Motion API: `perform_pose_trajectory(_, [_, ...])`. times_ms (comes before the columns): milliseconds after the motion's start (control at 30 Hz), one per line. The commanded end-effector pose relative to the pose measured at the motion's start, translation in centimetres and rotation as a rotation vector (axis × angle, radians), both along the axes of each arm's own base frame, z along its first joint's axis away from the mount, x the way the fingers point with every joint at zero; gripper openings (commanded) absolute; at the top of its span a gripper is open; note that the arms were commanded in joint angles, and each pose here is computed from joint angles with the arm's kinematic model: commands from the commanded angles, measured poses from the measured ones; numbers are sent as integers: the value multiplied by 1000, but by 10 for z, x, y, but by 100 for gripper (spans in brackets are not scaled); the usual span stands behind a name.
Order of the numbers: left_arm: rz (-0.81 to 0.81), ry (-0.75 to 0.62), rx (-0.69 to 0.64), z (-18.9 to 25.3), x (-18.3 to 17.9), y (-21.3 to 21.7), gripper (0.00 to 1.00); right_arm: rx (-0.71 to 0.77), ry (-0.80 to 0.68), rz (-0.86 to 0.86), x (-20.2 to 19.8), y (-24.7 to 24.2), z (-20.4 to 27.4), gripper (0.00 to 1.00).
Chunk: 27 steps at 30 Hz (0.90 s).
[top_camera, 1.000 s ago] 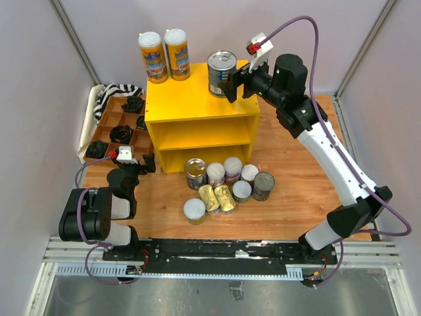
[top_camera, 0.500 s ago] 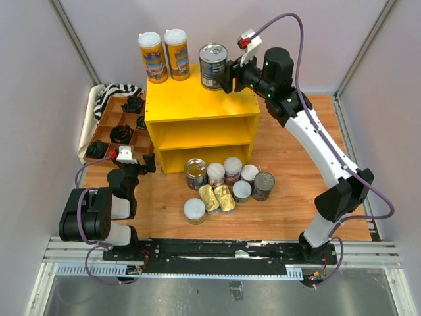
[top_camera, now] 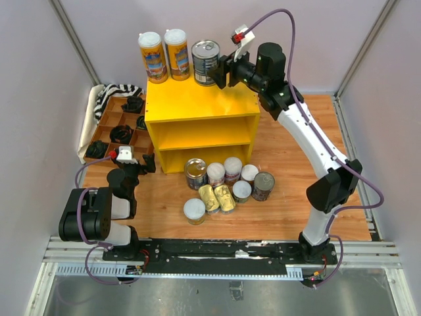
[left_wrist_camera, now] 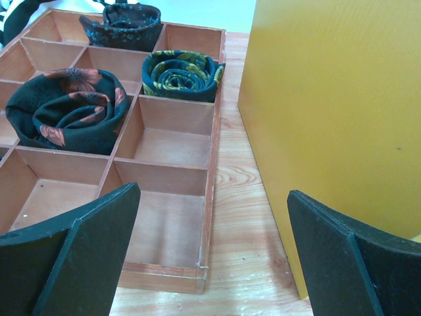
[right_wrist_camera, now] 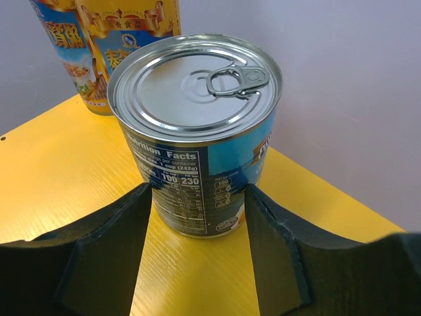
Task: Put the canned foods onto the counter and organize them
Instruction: Place the canned food on the counter.
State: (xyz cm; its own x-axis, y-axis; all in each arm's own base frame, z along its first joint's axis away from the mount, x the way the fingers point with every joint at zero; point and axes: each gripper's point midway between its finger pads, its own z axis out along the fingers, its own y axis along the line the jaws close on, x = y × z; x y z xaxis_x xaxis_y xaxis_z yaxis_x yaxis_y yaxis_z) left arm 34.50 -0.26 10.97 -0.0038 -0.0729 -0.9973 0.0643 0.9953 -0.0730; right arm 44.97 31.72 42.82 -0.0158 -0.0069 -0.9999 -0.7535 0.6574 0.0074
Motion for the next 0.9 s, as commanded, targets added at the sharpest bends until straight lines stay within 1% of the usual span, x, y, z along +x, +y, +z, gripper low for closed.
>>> perform_pose_trajectory(0, [-12,-20,14,5,3,-2,100,37,-29,-9,13,-5,15,59])
perform_pose_trajectory(467, [-11,-21,13,6,3,-2,100,47,-28,-41,32,-8,13,59])
perform_pose_trajectory(767, [-12,-21,14,6,3,-2,100,67,-27,-49,35,-16,17,60])
perform_pose_trajectory(867, [-11,-19,14,5,3,-2,100,72,-28,-39,32,-15,19,66])
